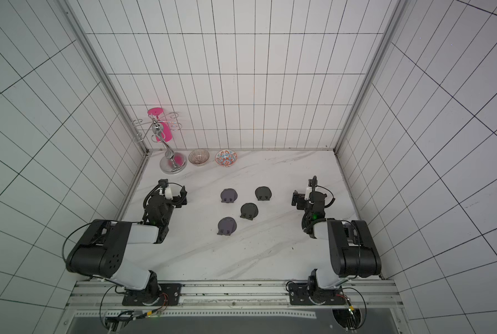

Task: Open the phone stand
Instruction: Pick up the phone stand at the center of the board.

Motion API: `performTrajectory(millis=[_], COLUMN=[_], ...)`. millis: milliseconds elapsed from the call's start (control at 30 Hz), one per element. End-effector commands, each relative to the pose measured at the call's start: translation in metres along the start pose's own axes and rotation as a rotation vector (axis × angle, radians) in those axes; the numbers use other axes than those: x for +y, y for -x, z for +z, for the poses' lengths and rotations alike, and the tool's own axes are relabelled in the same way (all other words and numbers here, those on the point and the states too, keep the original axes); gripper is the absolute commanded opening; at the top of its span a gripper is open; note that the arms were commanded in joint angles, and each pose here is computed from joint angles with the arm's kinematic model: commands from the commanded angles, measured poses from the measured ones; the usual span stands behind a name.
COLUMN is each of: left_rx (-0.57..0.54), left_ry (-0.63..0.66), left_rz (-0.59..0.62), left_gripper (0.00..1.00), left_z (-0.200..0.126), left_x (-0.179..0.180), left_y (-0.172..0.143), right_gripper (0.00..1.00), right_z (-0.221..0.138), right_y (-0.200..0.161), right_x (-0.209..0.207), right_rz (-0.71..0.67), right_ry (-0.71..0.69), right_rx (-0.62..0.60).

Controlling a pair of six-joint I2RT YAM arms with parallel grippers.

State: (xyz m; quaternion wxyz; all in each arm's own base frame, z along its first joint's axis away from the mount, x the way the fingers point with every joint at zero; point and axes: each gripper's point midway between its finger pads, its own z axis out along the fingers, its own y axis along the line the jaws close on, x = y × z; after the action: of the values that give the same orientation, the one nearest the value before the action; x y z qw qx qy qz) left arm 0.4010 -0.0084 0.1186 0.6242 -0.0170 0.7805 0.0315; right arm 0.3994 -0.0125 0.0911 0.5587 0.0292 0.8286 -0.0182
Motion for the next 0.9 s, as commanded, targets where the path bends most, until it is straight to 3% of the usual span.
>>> performTrajectory(millis=[0, 700, 867], left_rx=[-0.022, -0.014, 0.016], left_ry=[-0.008, 0.026, 0.066], left_rz=[0.004, -0.01, 0.006], left_gripper=[0.97, 0.97, 0.98], left_z=[0.003, 0.004, 0.009], left_x=[0.0, 0.006, 0.006], left_y=[0.006, 0.009, 0.02], right_gripper=[0.99, 0.99, 0.99], right_z=[0.003, 0.003, -0.009], right_y=[0.004, 0.004, 0.025], right_x=[-0.002, -0.006, -0.012], right_rz=[0.0, 0.011, 0.03], right_ry=[0.002, -0.003, -0.038], right_rx=[-0.007, -0.006, 0.007])
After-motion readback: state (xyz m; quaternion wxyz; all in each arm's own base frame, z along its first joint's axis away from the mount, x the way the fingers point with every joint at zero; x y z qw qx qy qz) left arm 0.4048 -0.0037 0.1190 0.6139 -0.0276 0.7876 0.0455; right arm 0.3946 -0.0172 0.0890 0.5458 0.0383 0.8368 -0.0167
